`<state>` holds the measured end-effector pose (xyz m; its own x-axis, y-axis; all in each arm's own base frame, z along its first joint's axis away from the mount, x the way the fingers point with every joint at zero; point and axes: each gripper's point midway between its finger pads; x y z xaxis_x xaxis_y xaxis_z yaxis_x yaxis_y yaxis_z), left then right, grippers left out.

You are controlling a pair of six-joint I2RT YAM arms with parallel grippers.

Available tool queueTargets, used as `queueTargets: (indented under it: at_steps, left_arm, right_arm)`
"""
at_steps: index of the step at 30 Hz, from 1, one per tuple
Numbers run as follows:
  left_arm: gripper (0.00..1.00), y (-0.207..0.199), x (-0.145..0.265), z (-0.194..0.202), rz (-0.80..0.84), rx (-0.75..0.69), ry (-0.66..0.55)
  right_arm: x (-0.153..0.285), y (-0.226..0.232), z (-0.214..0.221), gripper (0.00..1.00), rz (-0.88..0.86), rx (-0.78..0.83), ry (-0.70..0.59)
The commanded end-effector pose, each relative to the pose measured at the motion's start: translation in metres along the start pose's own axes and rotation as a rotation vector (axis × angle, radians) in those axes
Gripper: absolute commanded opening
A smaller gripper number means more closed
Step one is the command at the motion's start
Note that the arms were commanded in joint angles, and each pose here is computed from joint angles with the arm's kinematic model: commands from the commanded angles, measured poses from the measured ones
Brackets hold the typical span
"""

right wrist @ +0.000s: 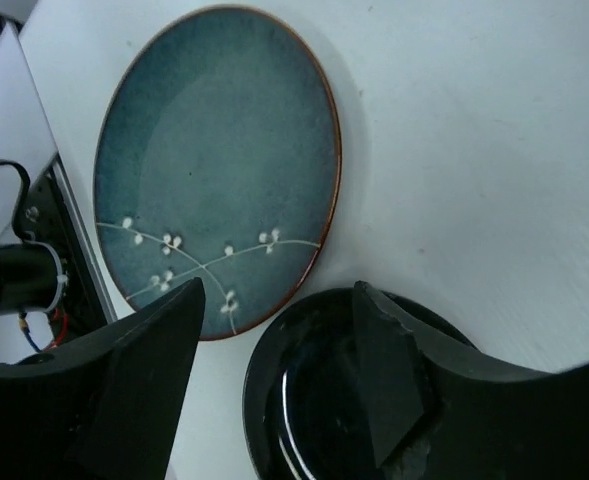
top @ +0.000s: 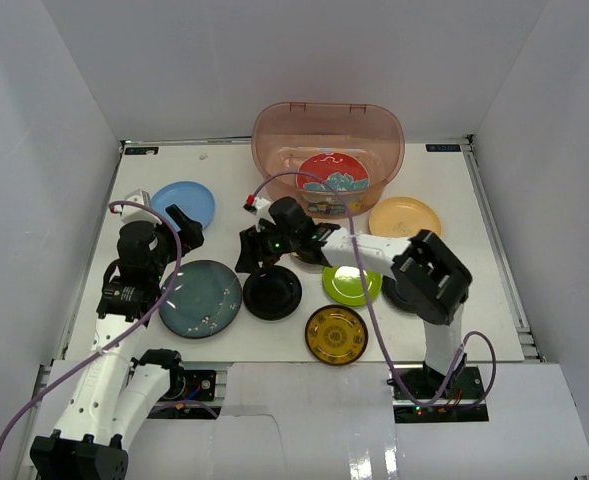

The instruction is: Place the plates into the plastic bin on the countertop

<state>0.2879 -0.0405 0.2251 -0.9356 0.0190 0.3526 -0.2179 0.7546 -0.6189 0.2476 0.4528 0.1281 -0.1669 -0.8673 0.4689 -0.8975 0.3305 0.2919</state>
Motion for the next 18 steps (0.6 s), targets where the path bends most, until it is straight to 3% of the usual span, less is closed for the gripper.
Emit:
queueTargets:
  at_steps: [1, 4, 9, 14, 18]
  left_arm:
    - [0.98, 0.005, 0.001, -0.013, -0.05, 0.025, -0.045]
    - [0.98, 0.004, 0.0, -0.011, -0.043, 0.022, -0.034]
    - [0.98, 0.002, -0.002, -0.007, -0.026, 0.016, -0.011]
    - [0.98, -0.008, -0.001, 0.0, 0.035, 0.005, 0.031]
    - [0.98, -0.036, 0.011, 0.011, 0.204, -0.073, 0.11]
  right_arm:
    - [-0.025, 0.021, -0.015, 0.68, -0.114, 0.026, -0.007]
    - [-0.044, 0.015, 0.004, 0.74, -0.12, 0.002, 0.027]
    - [-0.068, 0.005, 0.022, 0.74, -0.125, -0.038, 0.076]
    - [-0.084, 0.006, 0.037, 0.69, -0.171, -0.084, 0.114]
    - [-0.099, 0.018, 0.053, 0.63, -0.255, -0.125, 0.163]
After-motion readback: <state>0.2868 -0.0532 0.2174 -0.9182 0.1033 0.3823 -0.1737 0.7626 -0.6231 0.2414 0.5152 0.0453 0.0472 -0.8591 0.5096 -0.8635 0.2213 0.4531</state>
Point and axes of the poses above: each gripper's point midway between its finger pads, its own x axis back along the fingers, its own y axis along the line the jaws close on, z = x × y, and after that the axes turned 15 degrees about x, right-handed
